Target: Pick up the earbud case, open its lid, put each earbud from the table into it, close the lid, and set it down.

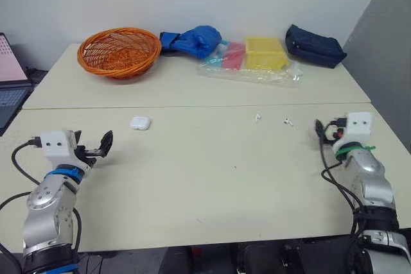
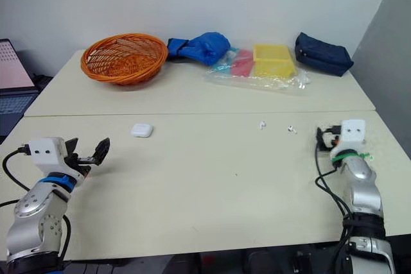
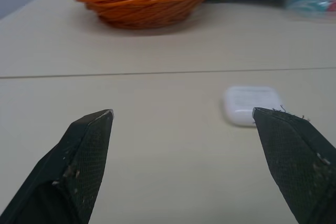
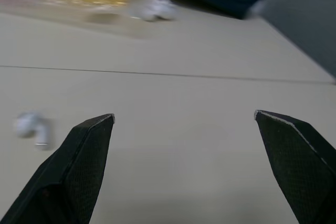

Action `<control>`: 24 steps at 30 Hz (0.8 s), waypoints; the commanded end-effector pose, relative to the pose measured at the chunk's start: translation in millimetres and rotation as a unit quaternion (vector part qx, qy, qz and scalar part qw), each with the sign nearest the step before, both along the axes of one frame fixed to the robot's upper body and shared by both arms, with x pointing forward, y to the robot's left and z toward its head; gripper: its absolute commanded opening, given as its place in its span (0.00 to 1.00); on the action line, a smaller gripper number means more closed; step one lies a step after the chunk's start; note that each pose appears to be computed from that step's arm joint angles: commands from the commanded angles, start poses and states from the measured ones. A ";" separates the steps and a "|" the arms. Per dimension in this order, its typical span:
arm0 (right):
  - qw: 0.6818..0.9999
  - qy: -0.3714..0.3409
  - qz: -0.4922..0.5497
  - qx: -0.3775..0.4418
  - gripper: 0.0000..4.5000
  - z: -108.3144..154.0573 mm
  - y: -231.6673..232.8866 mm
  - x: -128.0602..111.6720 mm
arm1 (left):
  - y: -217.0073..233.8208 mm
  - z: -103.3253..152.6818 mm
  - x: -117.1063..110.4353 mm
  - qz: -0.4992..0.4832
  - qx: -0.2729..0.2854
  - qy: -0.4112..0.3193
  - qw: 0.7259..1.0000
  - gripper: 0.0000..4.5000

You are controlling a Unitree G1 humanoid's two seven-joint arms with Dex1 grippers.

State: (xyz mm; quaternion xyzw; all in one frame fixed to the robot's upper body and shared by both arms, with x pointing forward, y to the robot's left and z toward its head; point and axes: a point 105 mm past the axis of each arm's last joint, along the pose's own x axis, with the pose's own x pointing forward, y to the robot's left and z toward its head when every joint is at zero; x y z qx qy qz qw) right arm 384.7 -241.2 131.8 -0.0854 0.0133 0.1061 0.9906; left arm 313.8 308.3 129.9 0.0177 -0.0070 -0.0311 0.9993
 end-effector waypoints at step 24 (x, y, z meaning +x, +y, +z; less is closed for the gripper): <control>0.854 0.024 0.518 -0.041 1.00 69.2 172.3 -61.1 | -49.5 -19.0 61.3 -0.031 -0.014 0.037 0.999 0.99</control>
